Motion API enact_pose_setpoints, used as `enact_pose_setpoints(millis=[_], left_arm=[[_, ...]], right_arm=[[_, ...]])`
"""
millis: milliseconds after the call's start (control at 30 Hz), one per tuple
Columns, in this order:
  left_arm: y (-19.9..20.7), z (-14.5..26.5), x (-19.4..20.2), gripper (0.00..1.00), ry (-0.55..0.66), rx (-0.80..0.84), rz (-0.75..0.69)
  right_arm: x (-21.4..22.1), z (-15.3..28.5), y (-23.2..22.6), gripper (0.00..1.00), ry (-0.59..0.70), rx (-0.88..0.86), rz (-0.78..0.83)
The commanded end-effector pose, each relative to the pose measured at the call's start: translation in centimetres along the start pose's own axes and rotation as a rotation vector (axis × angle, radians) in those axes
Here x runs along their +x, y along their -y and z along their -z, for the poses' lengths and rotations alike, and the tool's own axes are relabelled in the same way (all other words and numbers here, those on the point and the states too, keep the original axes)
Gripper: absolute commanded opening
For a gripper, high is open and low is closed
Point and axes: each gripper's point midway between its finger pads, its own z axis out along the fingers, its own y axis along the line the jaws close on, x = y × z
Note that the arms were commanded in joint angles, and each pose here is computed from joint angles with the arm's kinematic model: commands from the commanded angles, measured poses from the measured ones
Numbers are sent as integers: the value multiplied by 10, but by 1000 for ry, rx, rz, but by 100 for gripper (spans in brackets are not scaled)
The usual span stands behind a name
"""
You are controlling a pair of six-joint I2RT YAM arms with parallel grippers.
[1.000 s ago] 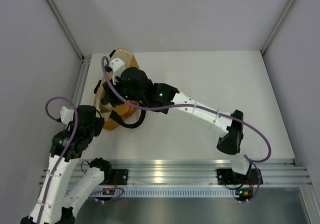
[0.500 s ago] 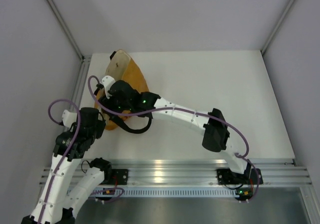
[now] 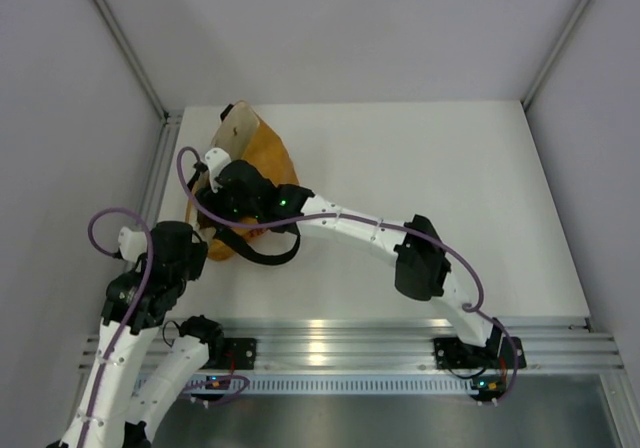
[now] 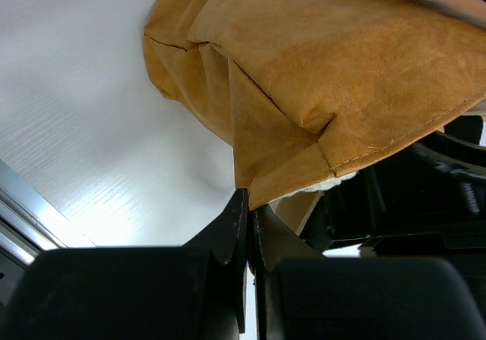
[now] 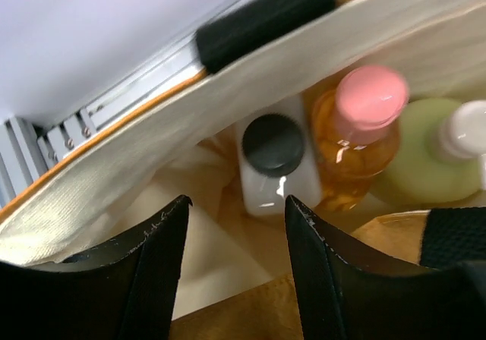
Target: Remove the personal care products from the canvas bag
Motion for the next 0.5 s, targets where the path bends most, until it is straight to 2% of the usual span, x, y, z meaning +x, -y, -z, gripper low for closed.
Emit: enact_pose_setpoints(millis=[0, 167, 467], left_arm=[[-19, 2, -6, 0, 32, -60, -10], [-19, 2, -6, 0, 34, -65, -15], [-21, -1, -5, 0, 35, -75, 15]], right_arm=[[-57, 7, 25, 53, 170, 71, -42], [-72, 4, 19, 52, 224, 50, -80], [-32, -33, 27, 52, 153, 60, -16]])
